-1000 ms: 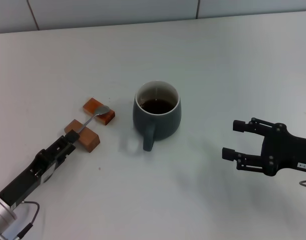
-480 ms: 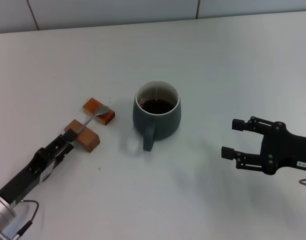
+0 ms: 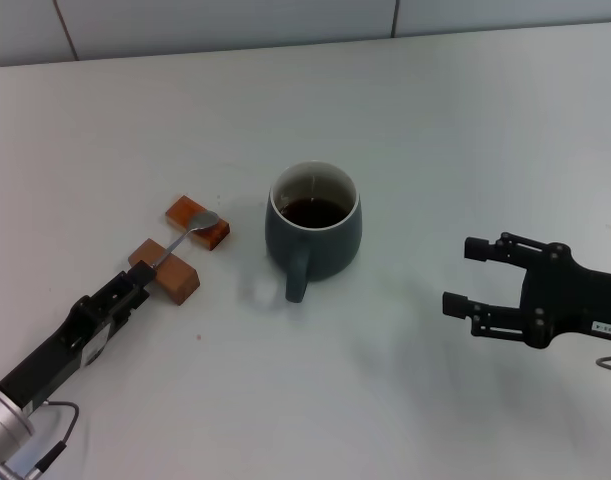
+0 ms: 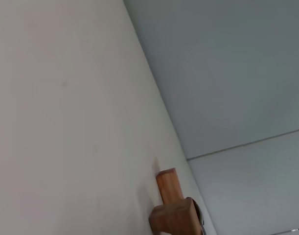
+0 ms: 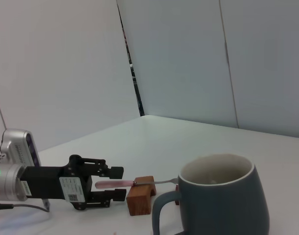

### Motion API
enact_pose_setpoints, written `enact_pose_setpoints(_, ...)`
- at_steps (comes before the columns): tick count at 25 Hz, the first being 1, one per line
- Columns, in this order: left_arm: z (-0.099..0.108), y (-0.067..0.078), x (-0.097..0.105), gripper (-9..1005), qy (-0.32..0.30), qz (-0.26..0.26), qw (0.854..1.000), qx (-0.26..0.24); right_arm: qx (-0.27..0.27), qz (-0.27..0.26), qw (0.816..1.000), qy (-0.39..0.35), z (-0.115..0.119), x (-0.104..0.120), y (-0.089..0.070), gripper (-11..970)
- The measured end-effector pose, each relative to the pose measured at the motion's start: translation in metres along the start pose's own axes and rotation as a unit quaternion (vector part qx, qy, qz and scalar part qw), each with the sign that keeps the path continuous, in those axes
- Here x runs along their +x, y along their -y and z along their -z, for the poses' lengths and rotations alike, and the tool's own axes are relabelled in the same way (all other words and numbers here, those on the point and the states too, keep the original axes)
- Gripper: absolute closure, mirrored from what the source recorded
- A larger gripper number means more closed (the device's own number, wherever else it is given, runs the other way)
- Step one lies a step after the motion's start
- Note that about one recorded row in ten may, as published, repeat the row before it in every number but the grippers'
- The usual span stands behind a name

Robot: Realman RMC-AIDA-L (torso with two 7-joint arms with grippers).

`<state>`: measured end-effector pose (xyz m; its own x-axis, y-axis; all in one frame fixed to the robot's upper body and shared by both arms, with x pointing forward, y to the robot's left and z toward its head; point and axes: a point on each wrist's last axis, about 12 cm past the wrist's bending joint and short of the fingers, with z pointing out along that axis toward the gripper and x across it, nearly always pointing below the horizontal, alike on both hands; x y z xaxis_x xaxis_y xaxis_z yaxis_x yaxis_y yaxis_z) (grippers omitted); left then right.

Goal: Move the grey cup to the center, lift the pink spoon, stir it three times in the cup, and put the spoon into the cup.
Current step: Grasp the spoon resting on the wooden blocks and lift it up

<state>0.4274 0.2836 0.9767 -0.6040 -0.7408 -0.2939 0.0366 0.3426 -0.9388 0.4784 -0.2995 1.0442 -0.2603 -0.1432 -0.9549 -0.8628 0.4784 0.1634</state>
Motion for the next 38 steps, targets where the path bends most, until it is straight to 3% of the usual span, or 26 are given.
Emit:
enact_pose_setpoints(17, 0.001, 0.0, 0.001, 680, 0.001, 0.004, 1.0, 0.002, -0.001, -0.002, 1.0, -0.003, -0.001, 0.002, -0.001, 140)
enact_pose_setpoints(25, -0.001, 0.001, 0.001, 679, -0.005, 0.001, 1.0, 0.003, -0.001, -0.002, 1.0, -0.003, -0.001, 0.002, -0.001, 140)
enact_pose_setpoints(28, -0.004, 0.003, 0.001, 678, -0.014, -0.005, 1.0, 0.01, -0.001, -0.002, 1.0, -0.003, -0.001, 0.002, -0.001, 140)
enact_pose_setpoints(36, -0.006, 0.008, -0.001, 859, -0.016, -0.015, 0.999, 0.029, 0.001, -0.003, 1.0, -0.004, 0.0, 0.002, -0.001, 140)
enact_pose_setpoints(38, -0.012, 0.021, -0.012, 873, -0.012, -0.038, 0.997, 0.072, 0.002, -0.003, 1.0, -0.004, 0.0, 0.003, -0.001, 140)
